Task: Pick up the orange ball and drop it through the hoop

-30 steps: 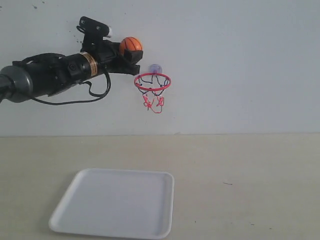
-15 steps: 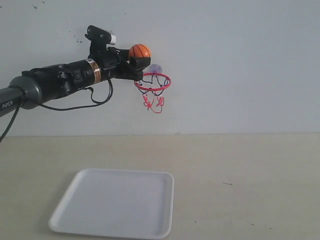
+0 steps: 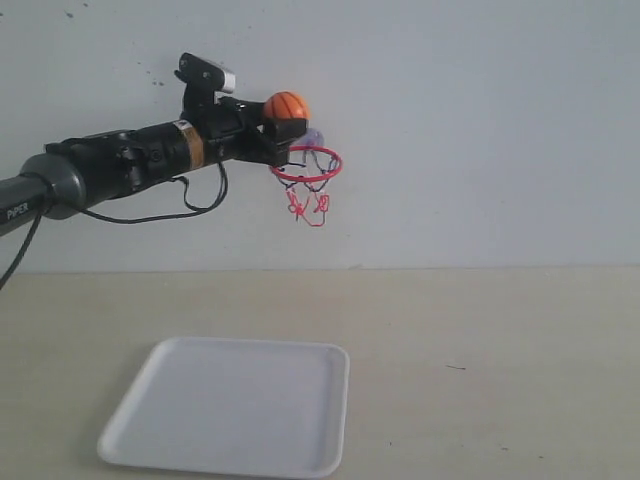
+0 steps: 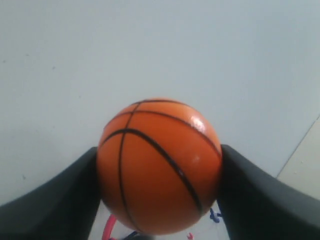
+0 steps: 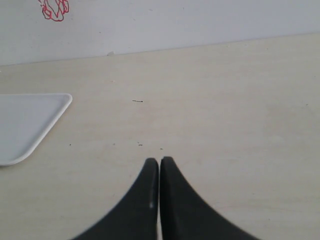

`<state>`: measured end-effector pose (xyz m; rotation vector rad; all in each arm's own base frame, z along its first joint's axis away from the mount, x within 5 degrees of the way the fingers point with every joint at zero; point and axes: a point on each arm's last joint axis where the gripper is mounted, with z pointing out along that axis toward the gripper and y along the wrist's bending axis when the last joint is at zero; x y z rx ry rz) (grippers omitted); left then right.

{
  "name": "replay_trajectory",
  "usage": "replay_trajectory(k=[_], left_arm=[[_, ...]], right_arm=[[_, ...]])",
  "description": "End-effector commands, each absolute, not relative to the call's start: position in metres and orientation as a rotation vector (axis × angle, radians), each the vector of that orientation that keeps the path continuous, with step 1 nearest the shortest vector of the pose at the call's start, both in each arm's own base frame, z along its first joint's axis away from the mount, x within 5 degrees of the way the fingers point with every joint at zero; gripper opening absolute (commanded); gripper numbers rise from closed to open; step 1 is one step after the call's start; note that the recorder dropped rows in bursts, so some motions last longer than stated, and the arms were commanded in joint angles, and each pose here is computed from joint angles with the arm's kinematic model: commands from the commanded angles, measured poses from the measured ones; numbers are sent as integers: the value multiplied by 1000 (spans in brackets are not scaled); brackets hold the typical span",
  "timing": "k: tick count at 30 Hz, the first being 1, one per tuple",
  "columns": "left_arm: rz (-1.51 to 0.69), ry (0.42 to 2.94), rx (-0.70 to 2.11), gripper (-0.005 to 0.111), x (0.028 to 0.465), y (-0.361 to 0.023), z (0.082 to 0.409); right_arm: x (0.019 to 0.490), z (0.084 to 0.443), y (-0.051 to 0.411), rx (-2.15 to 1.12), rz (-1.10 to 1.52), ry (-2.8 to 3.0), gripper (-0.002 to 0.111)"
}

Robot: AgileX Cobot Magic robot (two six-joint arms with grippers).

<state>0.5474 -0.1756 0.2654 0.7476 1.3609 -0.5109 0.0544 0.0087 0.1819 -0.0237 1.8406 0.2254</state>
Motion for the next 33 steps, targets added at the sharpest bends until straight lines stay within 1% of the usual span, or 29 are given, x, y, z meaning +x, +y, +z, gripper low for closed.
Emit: replay_trajectory(k=[1, 10, 13, 16, 19, 20, 23, 24, 26, 29, 31, 32, 33], left_arm=[[-550, 1322, 716, 71, 547, -175, 271], [-580, 1337, 698, 72, 547, -176, 270], [-599, 1363, 679, 72, 548, -168, 273], [-584, 1433, 701, 72, 549, -150, 275], [-604, 1598, 707, 72, 547, -123, 279], [-648, 1616, 687, 72, 545, -114, 285], [-786, 1672, 662, 70, 541, -81, 282], [-832, 1695, 635, 67, 540, -67, 281], [-907, 1724, 619, 58, 536, -42, 281], [-1042, 1749, 660, 33, 523, -14, 283], [-1107, 1816, 512, 13, 522, 5, 284], [-1106, 1825, 492, 6, 521, 11, 284], [-1101, 1830, 476, 4, 518, 18, 286]], right_arm=[[54, 183, 8, -29, 219, 1827, 0], [54, 183, 8, -29, 219, 1827, 0], [54, 183, 8, -29, 219, 1827, 0], [54, 183, 8, -29, 219, 1827, 0], [54, 183, 8, -29, 219, 1827, 0], [54, 183, 8, -29, 219, 1827, 0], [54, 183, 8, -29, 219, 1827, 0], [54, 183, 8, -29, 219, 1827, 0], [54, 183, 8, -29, 219, 1827, 0], [54, 183, 8, -29, 219, 1827, 0], [54, 183, 8, -29, 219, 1827, 0], [54, 183, 8, -29, 219, 1827, 0], [54, 183, 8, -29, 219, 1827, 0]])
